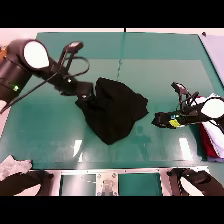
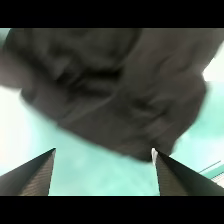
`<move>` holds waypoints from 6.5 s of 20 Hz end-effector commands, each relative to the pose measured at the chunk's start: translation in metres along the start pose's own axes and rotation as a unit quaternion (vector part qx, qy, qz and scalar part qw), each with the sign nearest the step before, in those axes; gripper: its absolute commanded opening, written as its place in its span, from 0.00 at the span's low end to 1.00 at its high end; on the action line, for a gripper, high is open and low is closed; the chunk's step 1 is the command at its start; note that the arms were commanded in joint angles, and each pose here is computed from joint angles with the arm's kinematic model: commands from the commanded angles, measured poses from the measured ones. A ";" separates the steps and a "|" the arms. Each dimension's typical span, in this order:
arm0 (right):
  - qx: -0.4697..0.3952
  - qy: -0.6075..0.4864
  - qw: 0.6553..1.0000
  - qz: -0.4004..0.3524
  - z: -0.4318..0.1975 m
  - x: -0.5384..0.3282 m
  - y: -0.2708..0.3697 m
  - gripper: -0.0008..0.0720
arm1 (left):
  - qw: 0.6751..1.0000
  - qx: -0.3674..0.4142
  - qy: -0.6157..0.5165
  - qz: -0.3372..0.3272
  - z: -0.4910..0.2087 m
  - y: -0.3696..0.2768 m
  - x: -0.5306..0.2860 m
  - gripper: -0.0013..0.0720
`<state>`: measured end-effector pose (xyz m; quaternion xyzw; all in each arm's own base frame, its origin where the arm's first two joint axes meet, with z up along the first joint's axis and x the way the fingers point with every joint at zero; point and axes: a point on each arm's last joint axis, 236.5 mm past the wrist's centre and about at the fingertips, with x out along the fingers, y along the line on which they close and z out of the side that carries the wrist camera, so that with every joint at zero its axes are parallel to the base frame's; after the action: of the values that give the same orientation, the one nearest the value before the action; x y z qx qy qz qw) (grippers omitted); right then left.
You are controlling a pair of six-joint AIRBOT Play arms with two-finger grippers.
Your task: Fold the shirts.
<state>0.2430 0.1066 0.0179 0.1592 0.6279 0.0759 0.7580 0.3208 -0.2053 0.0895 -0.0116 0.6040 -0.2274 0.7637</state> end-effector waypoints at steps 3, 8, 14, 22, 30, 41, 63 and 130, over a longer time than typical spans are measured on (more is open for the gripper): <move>0.068 -0.032 0.997 0.020 0.069 0.020 -0.030 0.60 | 0.985 -0.095 0.120 -0.082 -0.089 0.006 0.089 0.99; 0.109 0.000 0.993 0.044 0.144 0.080 -0.075 0.60 | 0.966 -0.191 0.044 -0.168 -0.101 -0.045 0.155 0.99; 0.128 0.034 0.984 0.120 0.179 0.144 -0.052 0.60 | 0.965 -0.198 -0.076 -0.155 -0.060 -0.062 0.176 0.67; 0.109 0.064 0.982 0.140 0.173 0.160 -0.039 0.11 | 0.957 -0.229 -0.075 -0.164 -0.034 -0.068 0.197 0.67; 0.100 0.032 0.983 0.148 0.194 0.110 -0.061 0.03 | 0.969 -0.160 -0.025 -0.187 -0.049 -0.070 0.152 0.05; -0.015 -0.310 0.914 0.262 0.207 -0.228 0.036 0.03 | 0.933 0.023 -0.330 -0.141 0.027 -0.041 -0.173 0.05; 0.045 0.032 0.978 0.203 0.145 0.170 0.067 0.66 | 0.972 -0.177 0.150 -0.030 -0.218 0.055 0.051 0.05; 0.120 -0.165 0.966 0.162 0.231 -0.051 -0.147 0.03 | 0.996 -0.085 0.007 -0.017 0.080 0.199 -0.006 0.05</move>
<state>0.4986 -0.0729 0.0606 0.3620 0.4244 0.1200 0.8212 0.5119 -0.0598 0.0673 -0.0786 0.5648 -0.1772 0.8021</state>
